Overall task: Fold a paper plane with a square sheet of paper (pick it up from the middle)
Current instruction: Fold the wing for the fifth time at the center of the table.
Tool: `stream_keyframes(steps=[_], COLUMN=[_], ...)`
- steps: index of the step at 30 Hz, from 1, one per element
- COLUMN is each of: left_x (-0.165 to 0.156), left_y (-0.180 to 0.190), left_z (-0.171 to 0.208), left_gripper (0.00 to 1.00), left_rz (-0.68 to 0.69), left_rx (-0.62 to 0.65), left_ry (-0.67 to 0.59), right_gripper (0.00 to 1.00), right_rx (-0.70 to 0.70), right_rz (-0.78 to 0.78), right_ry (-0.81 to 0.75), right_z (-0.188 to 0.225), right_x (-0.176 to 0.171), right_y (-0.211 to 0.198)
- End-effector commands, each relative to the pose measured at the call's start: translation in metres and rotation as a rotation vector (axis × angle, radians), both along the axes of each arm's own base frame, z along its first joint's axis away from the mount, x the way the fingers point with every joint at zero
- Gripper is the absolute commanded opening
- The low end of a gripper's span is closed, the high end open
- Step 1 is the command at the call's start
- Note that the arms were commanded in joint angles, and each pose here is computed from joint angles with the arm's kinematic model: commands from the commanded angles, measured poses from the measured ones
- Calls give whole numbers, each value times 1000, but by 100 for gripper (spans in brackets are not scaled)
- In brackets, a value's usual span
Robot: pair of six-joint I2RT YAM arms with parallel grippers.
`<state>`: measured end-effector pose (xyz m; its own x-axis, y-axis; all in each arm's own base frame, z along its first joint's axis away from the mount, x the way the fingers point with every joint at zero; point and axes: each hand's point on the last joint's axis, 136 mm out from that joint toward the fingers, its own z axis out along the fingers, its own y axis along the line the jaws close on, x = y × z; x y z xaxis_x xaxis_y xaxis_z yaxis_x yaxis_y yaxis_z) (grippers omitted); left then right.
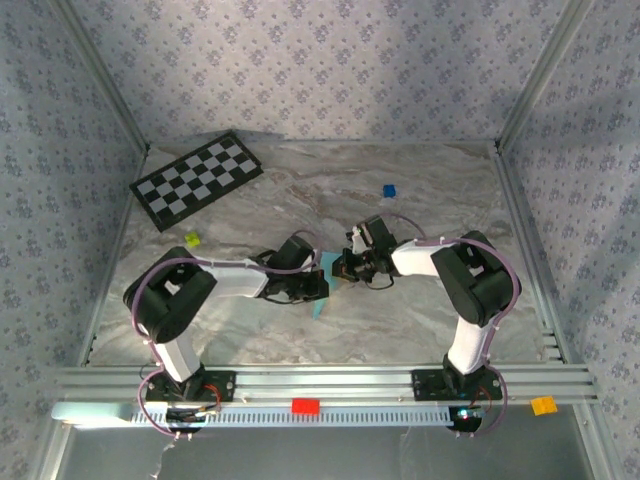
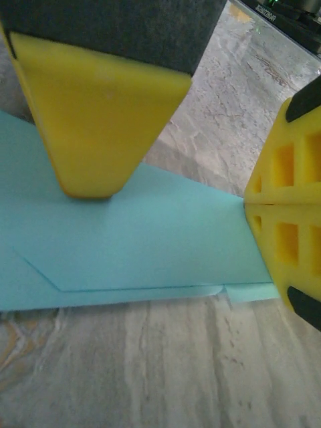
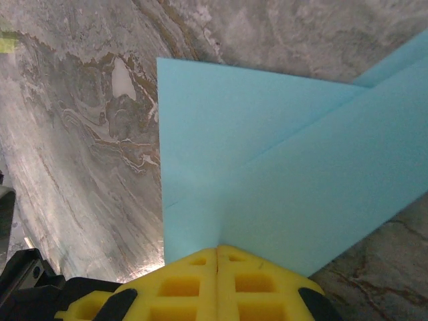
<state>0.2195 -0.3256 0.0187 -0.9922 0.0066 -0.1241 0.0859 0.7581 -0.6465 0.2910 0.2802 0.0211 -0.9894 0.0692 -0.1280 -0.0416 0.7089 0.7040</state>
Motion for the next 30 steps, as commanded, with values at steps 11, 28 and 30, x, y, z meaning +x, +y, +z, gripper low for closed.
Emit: stream_keyframes(steps=[11,28,30], left_x=[-38,-36,-33], left_y=[30,30,26], left_z=[-43,-41,-35], left_gripper=[0,0,0], left_rz=[-5,36,41], left_rx=[141,124,99], left_ry=[107,112,100], right_gripper=[5,7,9], right_rx=[20,31,50], right_rz=[57,-87,-83], right_ry=[-44,-30,-49], right_z=[26,8,20], right_x=[17,81,86], right_y=[6,-55,-55])
